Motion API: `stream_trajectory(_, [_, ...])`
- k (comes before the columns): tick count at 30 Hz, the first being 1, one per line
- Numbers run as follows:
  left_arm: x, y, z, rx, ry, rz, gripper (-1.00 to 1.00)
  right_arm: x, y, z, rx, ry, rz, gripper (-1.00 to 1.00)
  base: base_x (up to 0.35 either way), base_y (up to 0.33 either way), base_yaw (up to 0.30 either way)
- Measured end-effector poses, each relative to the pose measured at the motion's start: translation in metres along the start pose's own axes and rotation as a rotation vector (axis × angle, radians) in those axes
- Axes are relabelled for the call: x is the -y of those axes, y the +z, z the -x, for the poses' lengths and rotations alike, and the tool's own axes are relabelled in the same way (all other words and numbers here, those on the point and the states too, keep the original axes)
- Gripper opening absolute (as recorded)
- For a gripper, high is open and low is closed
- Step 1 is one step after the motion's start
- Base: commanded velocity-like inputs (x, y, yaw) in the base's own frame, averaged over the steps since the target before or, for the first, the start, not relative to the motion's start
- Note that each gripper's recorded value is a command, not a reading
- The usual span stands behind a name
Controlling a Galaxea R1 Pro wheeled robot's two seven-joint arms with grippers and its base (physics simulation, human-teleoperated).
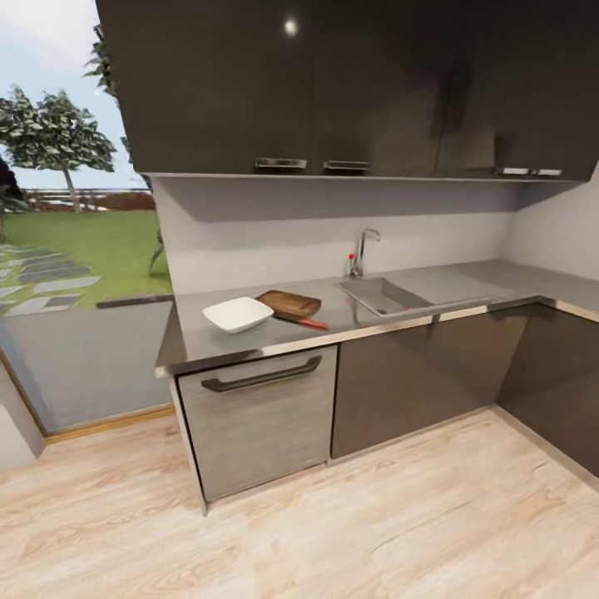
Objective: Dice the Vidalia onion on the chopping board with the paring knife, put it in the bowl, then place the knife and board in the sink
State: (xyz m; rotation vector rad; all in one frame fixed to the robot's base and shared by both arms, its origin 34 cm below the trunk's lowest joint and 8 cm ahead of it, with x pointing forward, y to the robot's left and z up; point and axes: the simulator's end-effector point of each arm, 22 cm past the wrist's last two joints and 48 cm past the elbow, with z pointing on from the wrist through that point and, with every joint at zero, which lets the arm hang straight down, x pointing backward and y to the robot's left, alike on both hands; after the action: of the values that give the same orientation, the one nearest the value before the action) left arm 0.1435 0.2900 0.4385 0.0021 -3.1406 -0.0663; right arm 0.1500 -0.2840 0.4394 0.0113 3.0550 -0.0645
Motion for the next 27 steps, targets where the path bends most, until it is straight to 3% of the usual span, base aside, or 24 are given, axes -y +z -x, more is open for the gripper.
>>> stream_trajectory(8, [0.0,0.0,-0.0001,0.0,0.0,0.0,1.0,0.0,0.0,-0.0003,-0.001,0.0,0.0,1.0,0.311,-0.203,0.177])
stream_trajectory(27, [0.0048,0.0,0.0013,0.004,0.0,-0.006,1.0,0.0,0.0,-0.0002,0.0,0.0,0.0,1.0,0.295,-0.22,0.279])
